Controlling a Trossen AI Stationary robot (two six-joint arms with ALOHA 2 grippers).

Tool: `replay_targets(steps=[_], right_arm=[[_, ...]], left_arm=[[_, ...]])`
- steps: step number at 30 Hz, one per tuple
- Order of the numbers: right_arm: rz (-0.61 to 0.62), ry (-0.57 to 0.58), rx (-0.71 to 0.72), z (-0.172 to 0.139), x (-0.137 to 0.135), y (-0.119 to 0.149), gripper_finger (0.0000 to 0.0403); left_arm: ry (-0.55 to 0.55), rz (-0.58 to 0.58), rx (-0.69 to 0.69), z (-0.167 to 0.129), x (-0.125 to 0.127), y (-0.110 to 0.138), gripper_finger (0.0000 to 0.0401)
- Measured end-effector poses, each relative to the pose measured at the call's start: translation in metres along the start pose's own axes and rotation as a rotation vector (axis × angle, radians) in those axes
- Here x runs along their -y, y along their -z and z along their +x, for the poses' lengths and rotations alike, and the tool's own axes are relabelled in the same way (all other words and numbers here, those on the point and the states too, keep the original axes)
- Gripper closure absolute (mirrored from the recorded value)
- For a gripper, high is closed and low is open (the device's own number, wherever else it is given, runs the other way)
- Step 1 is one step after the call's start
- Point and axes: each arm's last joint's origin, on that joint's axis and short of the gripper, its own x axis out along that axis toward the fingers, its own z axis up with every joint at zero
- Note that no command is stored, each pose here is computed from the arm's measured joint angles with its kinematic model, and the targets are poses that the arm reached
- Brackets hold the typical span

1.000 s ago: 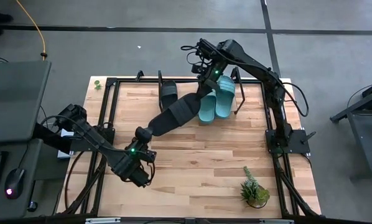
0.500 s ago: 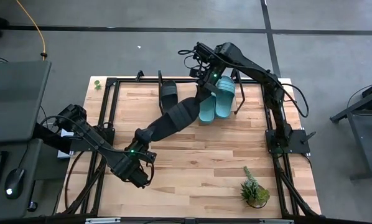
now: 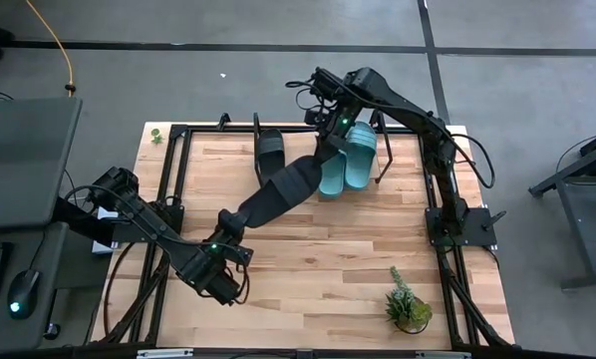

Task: Pick and place slides into the shelf
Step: Put the black slipper on the shelf

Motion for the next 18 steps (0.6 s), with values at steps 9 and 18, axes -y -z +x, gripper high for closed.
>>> replay_targets(steps=[9, 18], right_arm=[[0.000, 0.098, -0.031, -0.0005, 0.0028, 0.0009, 0.0389], [-0.009, 0.206, -0.059, -0.0020, 0.0066, 0.0014, 0.0319]], left_arm=[[-0.002, -0.031, 0.021, 0.0004, 0.0003, -0.0084, 0.0359], [0.002, -0.058, 0.026, 0.0004, 0.0004, -0.0104, 0.0361]])
